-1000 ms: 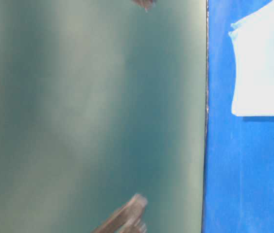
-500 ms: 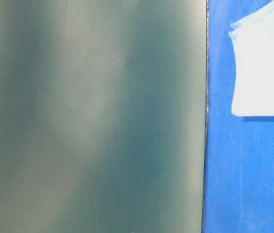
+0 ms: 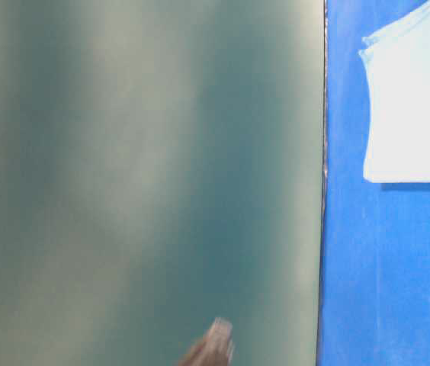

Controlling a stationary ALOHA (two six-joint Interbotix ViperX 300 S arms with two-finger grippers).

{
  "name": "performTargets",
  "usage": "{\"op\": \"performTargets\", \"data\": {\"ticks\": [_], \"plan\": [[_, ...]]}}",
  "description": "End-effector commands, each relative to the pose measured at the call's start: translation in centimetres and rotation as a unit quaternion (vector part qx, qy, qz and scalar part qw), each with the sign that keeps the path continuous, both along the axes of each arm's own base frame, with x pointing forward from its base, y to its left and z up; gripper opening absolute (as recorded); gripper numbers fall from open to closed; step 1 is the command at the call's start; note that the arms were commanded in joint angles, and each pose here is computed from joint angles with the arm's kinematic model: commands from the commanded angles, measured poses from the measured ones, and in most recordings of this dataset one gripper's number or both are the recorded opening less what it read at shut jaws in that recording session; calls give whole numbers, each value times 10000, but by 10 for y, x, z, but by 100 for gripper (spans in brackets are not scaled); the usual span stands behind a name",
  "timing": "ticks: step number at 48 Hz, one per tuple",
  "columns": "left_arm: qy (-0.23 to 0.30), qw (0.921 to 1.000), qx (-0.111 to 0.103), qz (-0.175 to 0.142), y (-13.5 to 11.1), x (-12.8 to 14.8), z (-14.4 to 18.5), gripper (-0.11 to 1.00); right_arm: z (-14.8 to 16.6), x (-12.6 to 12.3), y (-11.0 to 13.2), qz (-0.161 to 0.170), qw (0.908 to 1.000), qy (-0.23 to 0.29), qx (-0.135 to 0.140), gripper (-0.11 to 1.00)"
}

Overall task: Fold the light blue towel.
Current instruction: 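Move both grippers to the strip's top corners and grasp them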

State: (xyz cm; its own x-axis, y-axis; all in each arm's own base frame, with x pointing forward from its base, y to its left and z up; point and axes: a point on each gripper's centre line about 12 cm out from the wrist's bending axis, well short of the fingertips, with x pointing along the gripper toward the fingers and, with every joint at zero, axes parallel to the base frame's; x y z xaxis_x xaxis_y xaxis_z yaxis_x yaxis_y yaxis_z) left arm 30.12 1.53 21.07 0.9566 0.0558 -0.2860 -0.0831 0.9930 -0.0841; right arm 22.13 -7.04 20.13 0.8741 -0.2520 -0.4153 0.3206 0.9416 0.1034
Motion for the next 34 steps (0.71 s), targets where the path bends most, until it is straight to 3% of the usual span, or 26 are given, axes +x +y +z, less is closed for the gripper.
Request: {"op": "performTargets", "data": {"ticks": [1, 8, 18, 34], "plan": [[-7, 9998, 14, 193, 14, 26, 4, 73, -4, 9, -20, -306, 9993, 235, 32, 60], [326, 9977, 14, 593, 48, 61, -18, 73, -28, 22, -49, -633, 9944, 836, 131, 60], [628, 9926, -53, 1038, 92, 99, -51, 73, -55, 43, -72, -680, 9884, 1342, 227, 60], [1092, 9853, -157, 1302, 123, 123, -106, 73, -93, 59, -89, -703, 9806, 1776, 445, 60]]}}
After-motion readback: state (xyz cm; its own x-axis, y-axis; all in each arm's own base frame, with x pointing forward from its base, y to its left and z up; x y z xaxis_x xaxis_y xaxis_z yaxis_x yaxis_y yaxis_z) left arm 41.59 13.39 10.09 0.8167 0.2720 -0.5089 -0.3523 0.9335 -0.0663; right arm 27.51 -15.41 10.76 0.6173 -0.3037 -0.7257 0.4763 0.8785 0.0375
